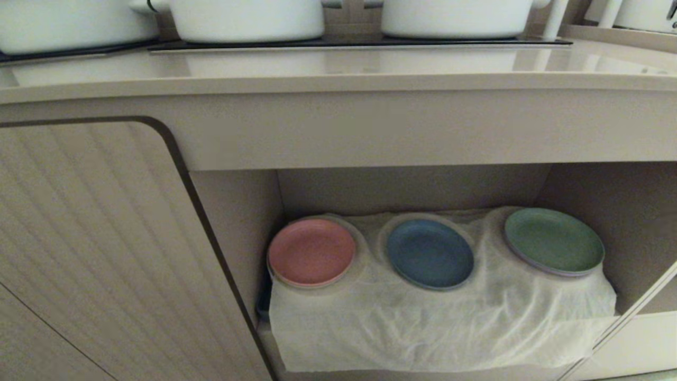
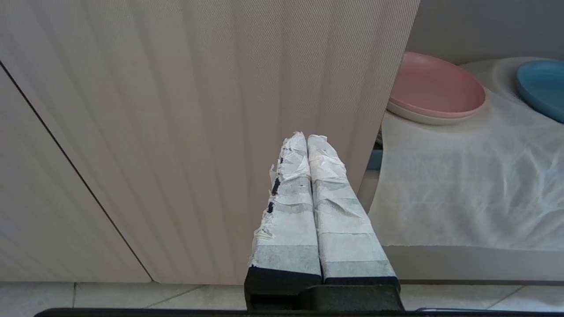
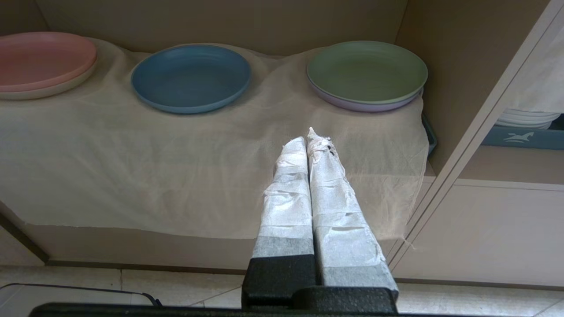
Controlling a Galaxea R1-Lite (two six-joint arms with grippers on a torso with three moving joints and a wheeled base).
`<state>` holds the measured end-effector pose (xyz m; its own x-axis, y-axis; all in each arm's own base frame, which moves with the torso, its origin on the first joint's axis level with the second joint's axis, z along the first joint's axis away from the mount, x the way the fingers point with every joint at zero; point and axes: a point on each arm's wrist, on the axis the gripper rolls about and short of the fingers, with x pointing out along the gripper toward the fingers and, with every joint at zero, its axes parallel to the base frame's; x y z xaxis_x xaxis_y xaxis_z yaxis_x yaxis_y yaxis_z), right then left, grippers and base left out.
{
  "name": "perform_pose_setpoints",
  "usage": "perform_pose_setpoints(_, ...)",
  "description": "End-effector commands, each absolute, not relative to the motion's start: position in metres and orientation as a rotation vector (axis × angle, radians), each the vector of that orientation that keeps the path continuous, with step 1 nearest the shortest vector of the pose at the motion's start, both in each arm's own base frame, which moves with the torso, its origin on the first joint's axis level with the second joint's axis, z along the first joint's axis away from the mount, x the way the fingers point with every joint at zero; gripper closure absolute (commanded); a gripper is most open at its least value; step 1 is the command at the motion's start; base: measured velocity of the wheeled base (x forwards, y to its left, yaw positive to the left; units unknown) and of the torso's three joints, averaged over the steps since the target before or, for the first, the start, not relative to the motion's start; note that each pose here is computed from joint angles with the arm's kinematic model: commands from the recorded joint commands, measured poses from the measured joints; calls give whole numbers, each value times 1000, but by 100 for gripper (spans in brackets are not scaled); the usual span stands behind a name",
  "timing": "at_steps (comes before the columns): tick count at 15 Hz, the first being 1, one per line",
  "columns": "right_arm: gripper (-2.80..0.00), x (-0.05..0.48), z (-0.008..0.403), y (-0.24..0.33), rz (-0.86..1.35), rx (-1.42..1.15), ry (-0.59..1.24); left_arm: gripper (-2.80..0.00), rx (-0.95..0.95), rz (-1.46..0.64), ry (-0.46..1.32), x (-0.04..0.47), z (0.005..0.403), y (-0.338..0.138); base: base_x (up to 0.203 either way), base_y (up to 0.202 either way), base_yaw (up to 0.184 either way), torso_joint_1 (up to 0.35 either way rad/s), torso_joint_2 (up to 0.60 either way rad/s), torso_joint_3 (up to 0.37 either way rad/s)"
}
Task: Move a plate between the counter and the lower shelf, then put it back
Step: Pick up the plate in the cupboard
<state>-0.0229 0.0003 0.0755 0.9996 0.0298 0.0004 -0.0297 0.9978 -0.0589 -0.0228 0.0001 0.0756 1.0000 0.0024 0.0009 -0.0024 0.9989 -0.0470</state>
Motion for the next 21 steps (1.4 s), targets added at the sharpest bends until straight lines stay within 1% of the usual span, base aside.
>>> perform_pose_setpoints(1, 0, -23, 75, 0, 31, -58, -1, 0, -48, 3, -2, -23, 76, 0, 0, 0, 0, 0, 0, 0)
perform_pose_setpoints(11, 0, -23, 76, 0, 29, -58, -2, 0, -48, 3, -2, -23, 76, 0, 0, 0, 0, 0, 0, 0)
perform_pose_setpoints(14, 0, -23, 76, 0, 26, -114, -5, 0, -48, 3, -2, -23, 76, 0, 0, 0, 0, 0, 0, 0)
perform_pose_setpoints(18, 0, -23, 75, 0, 27, -51, 6, 0, -48, 3, -2, -23, 76, 0, 0, 0, 0, 0, 0, 0)
perform_pose_setpoints(21, 0, -23, 75, 0, 25, -51, 12, 0, -48, 3, -2, -23, 76, 0, 0, 0, 0, 0, 0, 0)
